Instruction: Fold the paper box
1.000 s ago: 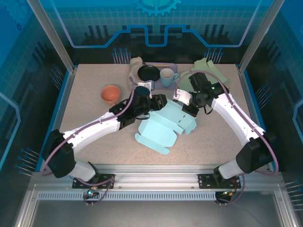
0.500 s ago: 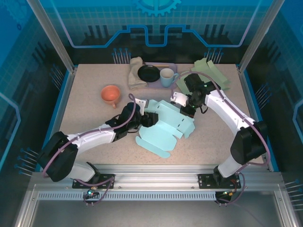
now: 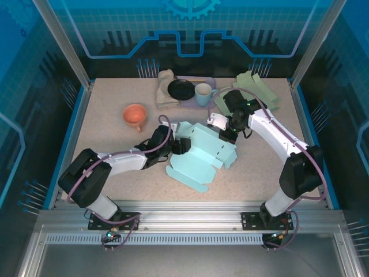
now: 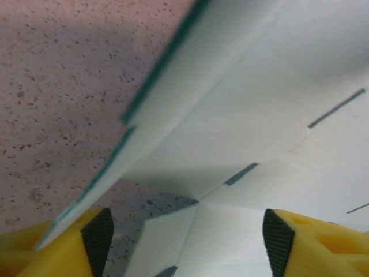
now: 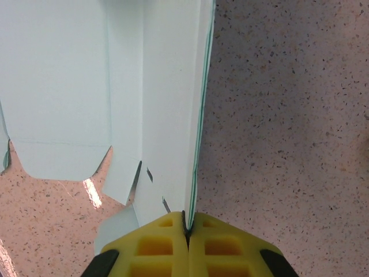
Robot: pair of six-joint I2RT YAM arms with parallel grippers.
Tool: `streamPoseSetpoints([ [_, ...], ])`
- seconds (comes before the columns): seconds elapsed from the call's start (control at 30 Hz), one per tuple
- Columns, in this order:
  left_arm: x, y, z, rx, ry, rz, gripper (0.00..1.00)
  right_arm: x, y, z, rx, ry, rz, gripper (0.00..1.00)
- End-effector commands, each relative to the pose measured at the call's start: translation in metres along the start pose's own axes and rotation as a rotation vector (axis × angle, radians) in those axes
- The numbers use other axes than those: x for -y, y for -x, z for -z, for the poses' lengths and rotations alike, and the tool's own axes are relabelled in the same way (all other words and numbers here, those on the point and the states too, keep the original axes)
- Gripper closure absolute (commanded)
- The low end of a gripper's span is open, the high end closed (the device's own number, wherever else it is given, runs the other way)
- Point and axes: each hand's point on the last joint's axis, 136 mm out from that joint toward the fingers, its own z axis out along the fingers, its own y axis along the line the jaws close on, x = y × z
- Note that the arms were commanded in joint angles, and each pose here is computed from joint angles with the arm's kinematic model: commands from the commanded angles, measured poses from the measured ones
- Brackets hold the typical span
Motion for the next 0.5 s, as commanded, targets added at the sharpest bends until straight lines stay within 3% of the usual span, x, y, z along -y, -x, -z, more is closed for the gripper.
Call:
streamPoseSetpoints([
  [0.0, 0.021, 0.009, -0.001, 0.015, -0.094, 0.043, 0.33, 0.011, 0.010, 0.012, 0.048, -0.045, -0.015, 1.00],
  [0.1, 0.033, 0.008, 0.002, 0.006, -0.124, 0.060, 0.54, 0.013, 0.011, 0.009, 0.057, -0.059, -0.013, 1.00],
  [0.13, 0.037, 0.008, 0.004, 0.004, -0.135, 0.065, 0.56, 0.014, 0.011, 0.008, 0.063, -0.063, -0.008, 1.00],
  [0.3, 0.057, 0.007, 0.016, -0.008, -0.211, 0.093, 0.53, 0.022, 0.019, 0.003, 0.095, -0.117, 0.037, 1.00],
  [0.47, 0.034, 0.010, 0.032, -0.001, -0.116, 0.134, 0.47, 0.026, 0.025, -0.001, 0.126, -0.202, 0.134, 1.00],
])
